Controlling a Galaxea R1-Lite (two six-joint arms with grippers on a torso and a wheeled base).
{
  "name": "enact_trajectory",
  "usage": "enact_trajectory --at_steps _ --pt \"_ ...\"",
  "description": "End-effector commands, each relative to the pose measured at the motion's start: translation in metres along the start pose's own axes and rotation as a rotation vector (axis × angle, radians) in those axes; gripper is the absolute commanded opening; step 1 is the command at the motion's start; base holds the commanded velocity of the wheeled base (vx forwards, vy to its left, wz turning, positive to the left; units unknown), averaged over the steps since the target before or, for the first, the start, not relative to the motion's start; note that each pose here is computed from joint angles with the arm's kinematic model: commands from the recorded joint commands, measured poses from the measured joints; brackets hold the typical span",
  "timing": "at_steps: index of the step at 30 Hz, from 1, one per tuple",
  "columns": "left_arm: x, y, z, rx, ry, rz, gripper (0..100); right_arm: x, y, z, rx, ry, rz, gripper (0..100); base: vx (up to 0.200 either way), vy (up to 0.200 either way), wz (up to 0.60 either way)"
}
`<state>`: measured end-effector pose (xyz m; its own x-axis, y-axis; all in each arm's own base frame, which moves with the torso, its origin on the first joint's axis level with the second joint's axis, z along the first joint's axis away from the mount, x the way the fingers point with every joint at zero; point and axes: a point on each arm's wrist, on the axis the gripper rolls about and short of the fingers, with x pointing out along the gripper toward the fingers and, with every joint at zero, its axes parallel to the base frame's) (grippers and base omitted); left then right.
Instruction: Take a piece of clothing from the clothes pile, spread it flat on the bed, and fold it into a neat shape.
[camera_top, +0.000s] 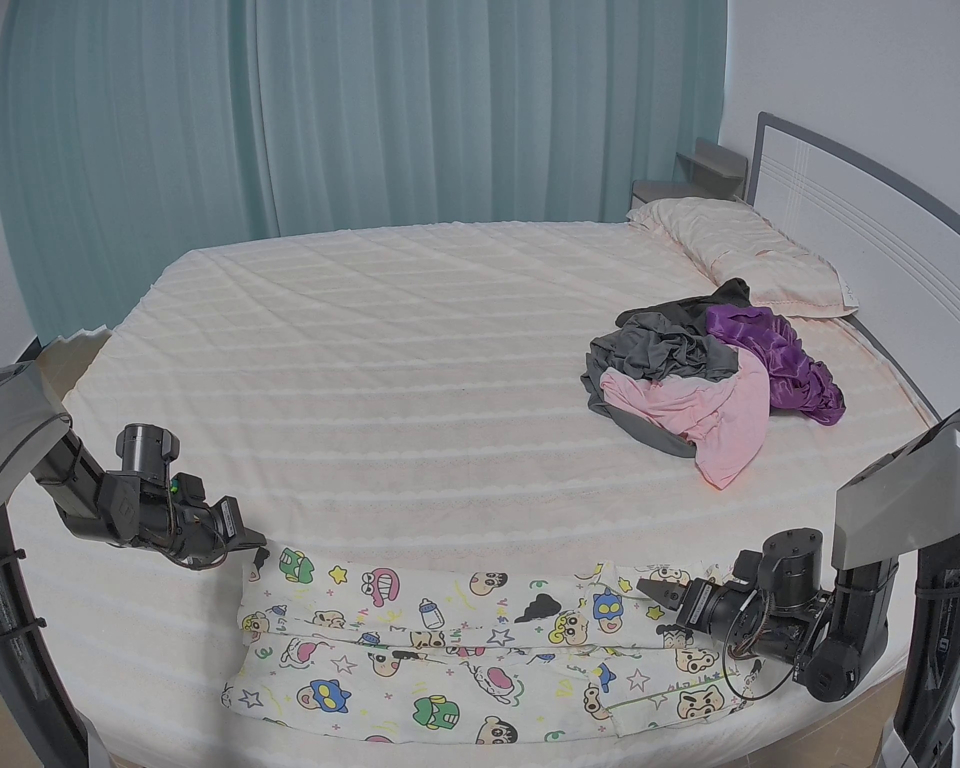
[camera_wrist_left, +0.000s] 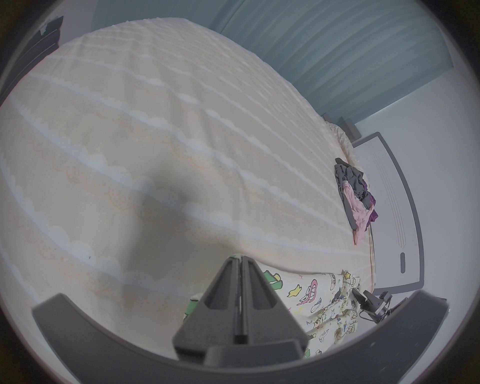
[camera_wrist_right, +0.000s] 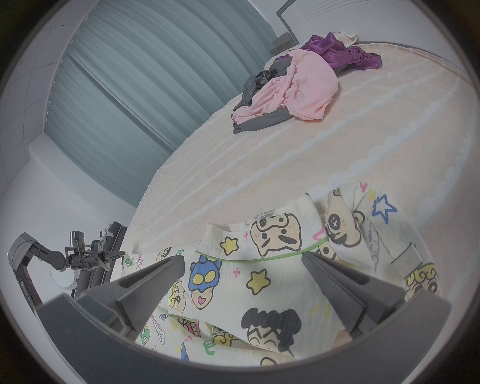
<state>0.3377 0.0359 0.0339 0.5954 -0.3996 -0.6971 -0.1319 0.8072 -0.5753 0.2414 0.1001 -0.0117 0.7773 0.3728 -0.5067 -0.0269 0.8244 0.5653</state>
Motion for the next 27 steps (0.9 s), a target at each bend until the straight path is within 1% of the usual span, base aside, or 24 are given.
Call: enact_trajectory --at_steps 1,2,3,9,10,12,13,16,17,19,22,24,26,27 --pt "0.010 0.007 -0.004 -0.015 0.029 0.010 0 0.000 0.000 0.000 0.000 -0.002 0.003 100 0.000 0.000 0.00" --pt "0.012 0.008 -0.003 -0.016 0.031 0.009 0 0.000 0.000 0.000 0.000 0.000 0.002 100 0.000 0.000 0.00" --pt "0.013 0.008 -0.002 -0.015 0.030 0.009 100 -0.001 0.000 -0.001 0.000 0.001 0.001 100 0.000 0.000 0.00" --pt "0.013 0.013 0.000 -0.028 0.023 0.017 100 -0.005 0.001 0.002 -0.002 -0.008 0.004 100 0.000 0.000 0.00" --pt "0.005 0.015 0.000 -0.039 0.017 0.015 100 -0.010 0.004 0.006 0.000 -0.029 0.016 100 0.000 0.000 0.00" --pt "-0.007 0.012 -0.002 -0.038 0.007 0.012 100 -0.015 0.006 0.009 0.000 -0.041 0.024 100 0.000 0.000 0.00" --pt "-0.017 0.011 -0.008 -0.033 0.005 0.005 100 -0.020 0.008 0.012 -0.002 -0.056 0.031 100 0.000 0.000 0.00" --pt "-0.025 0.012 -0.011 -0.009 -0.001 0.004 100 -0.024 0.010 0.014 -0.002 -0.065 0.036 100 0.000 0.000 0.00" --pt "-0.038 0.017 -0.015 0.045 -0.012 0.018 100 -0.027 0.011 0.015 -0.002 -0.069 0.039 100 0.000 0.000 0.00" --pt "-0.044 0.021 -0.023 0.080 0.013 0.033 100 -0.027 0.009 0.016 0.002 -0.074 0.033 100 0.000 0.000 0.00" --pt "-0.051 0.022 -0.042 0.135 0.078 0.046 100 -0.028 0.006 0.019 0.007 -0.085 0.022 100 0.000 0.000 0.00" --pt "-0.053 0.022 -0.055 0.167 0.117 0.050 100 -0.028 0.005 0.020 0.008 -0.091 0.018 100 0.000 0.000 0.00" --pt "-0.052 0.021 -0.059 0.180 0.131 0.050 100 -0.028 0.005 0.021 0.008 -0.093 0.020 100 0.000 0.000 0.00" --pt "-0.045 0.016 -0.067 0.215 0.169 0.060 100 -0.030 0.006 0.021 0.008 -0.096 0.022 100 0.000 0.000 0.00"
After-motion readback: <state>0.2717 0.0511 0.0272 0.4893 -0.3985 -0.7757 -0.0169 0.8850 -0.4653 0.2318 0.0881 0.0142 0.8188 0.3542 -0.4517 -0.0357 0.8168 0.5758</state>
